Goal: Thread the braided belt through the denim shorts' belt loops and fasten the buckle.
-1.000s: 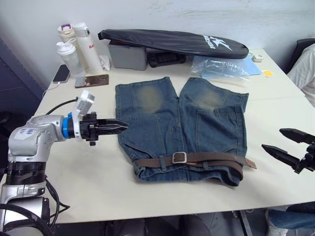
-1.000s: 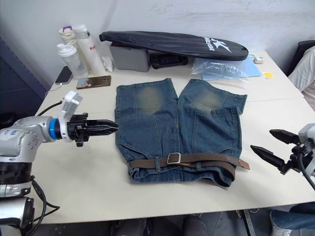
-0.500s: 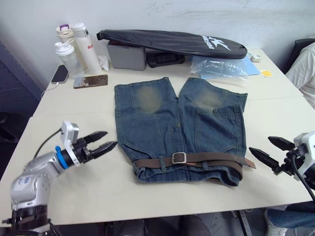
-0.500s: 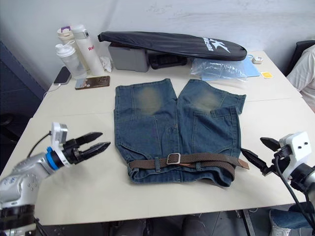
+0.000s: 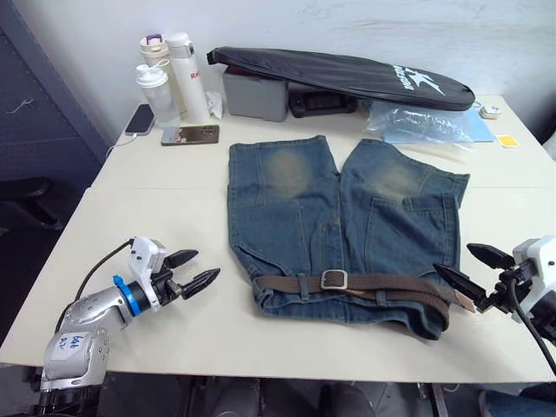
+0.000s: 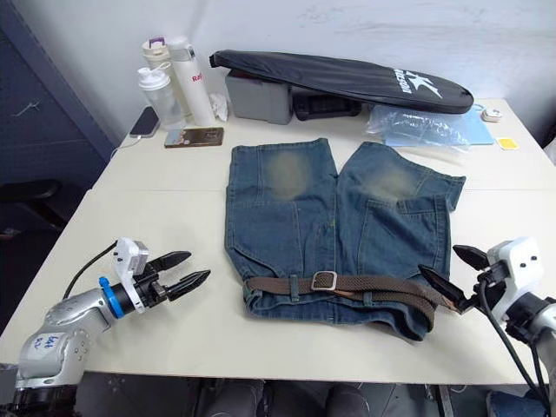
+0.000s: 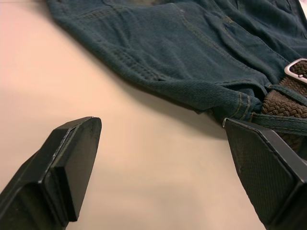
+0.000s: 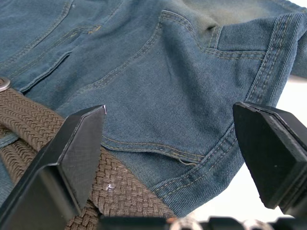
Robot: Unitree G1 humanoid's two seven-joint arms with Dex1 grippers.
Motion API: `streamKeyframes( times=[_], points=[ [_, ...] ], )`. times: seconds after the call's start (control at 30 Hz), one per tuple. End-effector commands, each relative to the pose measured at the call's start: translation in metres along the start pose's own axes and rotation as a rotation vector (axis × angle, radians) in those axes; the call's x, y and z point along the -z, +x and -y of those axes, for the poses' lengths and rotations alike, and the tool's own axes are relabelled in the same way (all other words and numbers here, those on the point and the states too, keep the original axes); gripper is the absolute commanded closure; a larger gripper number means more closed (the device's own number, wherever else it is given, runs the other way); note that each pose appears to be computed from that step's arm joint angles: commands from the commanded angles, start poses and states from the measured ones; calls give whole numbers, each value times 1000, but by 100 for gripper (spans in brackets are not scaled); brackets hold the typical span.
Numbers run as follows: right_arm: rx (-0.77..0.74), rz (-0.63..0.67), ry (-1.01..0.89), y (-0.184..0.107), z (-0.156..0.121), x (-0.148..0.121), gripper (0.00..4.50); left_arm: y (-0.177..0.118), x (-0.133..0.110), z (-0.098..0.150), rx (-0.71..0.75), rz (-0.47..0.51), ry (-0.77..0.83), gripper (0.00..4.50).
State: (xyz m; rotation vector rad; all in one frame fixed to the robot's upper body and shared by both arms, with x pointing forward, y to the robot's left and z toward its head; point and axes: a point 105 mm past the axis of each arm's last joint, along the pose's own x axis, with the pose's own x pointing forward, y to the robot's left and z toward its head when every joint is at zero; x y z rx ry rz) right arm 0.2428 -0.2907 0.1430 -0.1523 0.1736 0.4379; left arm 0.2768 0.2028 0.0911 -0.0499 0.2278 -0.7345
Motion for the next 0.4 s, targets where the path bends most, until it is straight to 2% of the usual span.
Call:
streamKeyframes(
  times=[0.03,0.4],
  points=[
    [-33,46,-57,-6,-7,-15,0,-2,-9,1,-14,20,63,1],
    [-43,58,-62,-6,-14,-15,0,-1,-11,-3,-26,37,87,1]
  ],
)
